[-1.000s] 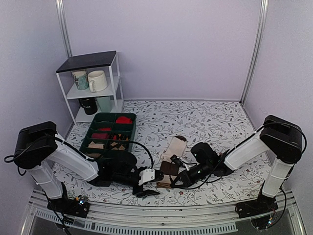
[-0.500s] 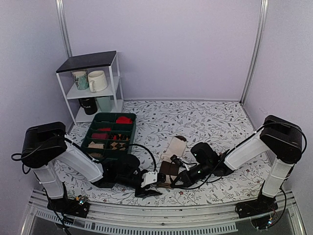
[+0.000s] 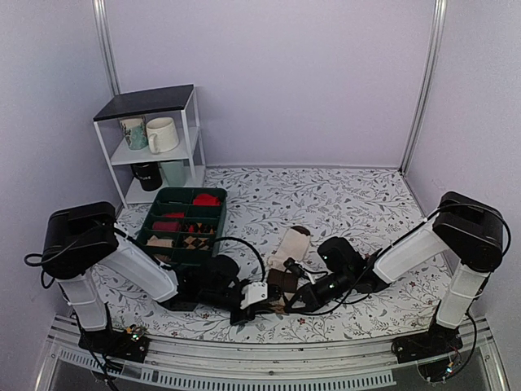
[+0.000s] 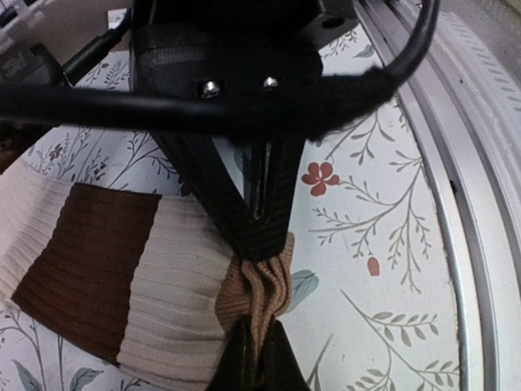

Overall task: Roll the socks
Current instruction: Pass from the right arm to the left, then roll the sock at the center of the board.

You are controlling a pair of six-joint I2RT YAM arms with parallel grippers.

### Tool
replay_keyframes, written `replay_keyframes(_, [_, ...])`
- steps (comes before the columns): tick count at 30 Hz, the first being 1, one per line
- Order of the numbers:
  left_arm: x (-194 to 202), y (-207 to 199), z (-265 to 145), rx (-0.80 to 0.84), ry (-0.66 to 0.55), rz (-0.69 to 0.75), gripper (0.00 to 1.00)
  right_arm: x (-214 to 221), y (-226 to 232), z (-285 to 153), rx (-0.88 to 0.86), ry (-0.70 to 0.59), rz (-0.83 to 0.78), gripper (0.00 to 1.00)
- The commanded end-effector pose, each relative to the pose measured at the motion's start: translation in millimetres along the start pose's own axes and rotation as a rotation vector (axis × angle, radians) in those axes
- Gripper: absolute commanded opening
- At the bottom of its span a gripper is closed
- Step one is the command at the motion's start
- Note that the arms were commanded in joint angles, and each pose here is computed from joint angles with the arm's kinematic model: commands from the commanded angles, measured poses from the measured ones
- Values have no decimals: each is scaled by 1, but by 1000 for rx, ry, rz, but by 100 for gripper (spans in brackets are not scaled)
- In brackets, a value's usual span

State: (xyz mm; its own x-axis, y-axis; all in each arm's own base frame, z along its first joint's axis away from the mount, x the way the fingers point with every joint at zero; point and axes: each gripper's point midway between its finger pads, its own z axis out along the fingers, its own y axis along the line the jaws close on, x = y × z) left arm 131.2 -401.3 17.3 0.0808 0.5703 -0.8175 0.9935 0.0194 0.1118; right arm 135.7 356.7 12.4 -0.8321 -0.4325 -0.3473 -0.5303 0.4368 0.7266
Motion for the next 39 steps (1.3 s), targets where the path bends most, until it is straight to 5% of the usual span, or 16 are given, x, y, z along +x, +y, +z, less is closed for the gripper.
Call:
replay_keyframes(1, [15, -19, 5, 88, 57, -82, 0, 55, -39, -6, 158, 149, 129, 0])
replay_keyframes(6, [29, -30, 4, 165, 111, -262, 0, 22, -28, -23, 194, 10, -3, 24])
replay_keyframes(15, [53, -47, 0, 276, 190, -532, 0, -15, 26, -56, 191, -394, -517, 52])
replay_keyframes(24, [56, -52, 3, 316, 221, -594, 0, -1, 42, -15, 219, -327, -766, 55])
replay_keyframes(39, [70, -56, 6, 328, 247, -624, 0, 25, 24, 3, 200, -220, -691, 39])
